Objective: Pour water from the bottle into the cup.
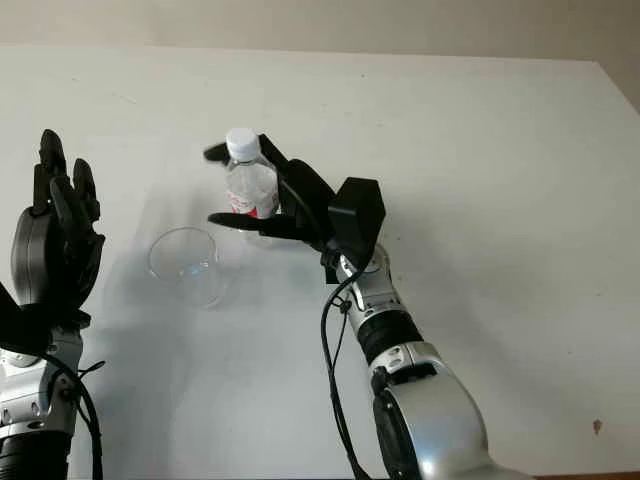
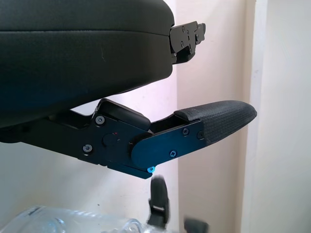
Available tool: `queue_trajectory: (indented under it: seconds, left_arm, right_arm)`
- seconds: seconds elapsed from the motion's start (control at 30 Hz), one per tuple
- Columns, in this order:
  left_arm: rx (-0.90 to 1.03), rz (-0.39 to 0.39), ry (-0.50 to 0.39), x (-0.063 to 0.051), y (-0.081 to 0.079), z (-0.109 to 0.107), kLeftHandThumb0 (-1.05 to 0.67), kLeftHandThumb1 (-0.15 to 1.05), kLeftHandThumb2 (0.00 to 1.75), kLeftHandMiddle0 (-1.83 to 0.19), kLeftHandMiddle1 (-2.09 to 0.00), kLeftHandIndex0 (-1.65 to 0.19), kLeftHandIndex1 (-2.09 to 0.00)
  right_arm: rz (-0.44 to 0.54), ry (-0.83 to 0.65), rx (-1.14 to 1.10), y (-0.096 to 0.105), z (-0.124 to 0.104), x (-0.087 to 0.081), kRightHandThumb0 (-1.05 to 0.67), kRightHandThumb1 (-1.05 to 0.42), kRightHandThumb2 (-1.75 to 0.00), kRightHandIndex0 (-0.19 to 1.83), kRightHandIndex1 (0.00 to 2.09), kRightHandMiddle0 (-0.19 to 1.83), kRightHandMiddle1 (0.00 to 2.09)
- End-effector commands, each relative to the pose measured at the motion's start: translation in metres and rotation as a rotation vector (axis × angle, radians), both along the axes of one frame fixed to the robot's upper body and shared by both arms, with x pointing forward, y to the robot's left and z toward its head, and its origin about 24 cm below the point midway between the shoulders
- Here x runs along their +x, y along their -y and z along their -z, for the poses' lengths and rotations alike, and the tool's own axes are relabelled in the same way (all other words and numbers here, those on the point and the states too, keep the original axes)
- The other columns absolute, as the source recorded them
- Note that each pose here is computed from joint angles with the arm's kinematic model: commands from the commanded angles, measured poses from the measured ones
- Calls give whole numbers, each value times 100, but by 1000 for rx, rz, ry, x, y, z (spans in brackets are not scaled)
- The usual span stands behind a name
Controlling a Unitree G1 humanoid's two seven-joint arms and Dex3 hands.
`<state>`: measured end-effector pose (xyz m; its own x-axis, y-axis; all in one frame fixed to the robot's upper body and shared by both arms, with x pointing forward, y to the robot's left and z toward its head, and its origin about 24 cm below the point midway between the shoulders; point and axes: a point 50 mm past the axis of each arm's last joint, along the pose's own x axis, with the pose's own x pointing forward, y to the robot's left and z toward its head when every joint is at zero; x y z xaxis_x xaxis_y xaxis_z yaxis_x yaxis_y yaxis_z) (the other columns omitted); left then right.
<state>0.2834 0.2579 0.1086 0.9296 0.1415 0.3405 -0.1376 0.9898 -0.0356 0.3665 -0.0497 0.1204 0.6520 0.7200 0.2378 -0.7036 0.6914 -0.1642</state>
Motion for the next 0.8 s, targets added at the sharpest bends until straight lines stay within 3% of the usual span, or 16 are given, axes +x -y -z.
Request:
queue_trajectory:
  seconds: [0.0,0.07,0.2,0.27,0.33,0.43,0.77]
  left_arm:
    - [16,-16,16,-1,-3,-3,-81,105,75,18,-6,19,0]
    - [17,-26,21,-2,-3,-3,-81,105,75,17,-6,19,0]
    - [14,-36,26,-3,-5,-4,-81,105,75,18,-5,19,0]
    - [9,-37,27,-4,-6,-4,-81,105,75,18,-5,19,0]
    - [11,-38,23,-4,-7,-4,-81,105,74,18,-5,19,0]
    - [18,-39,19,-4,-9,-4,-81,105,74,17,-6,19,0]
    - [19,-38,11,-5,-10,-2,-81,105,73,17,-6,19,0]
  right_arm:
    - [-8,35,-11,-1,-6,1,-24,-80,-6,19,204,43,209]
    - [2,42,-26,-1,-7,2,-24,-82,-6,39,208,55,209]
    - [41,85,-94,-1,-8,2,-26,-90,-7,112,209,87,209]
    - [60,100,-115,-1,-7,1,-25,-96,-7,157,209,124,209]
    - [73,110,-125,-1,-6,1,-24,-102,-7,178,209,160,209]
    - [103,121,-111,-1,-5,0,-26,-104,-11,183,209,180,209]
    - [270,191,-57,9,-18,7,-18,-105,-19,182,209,183,209]
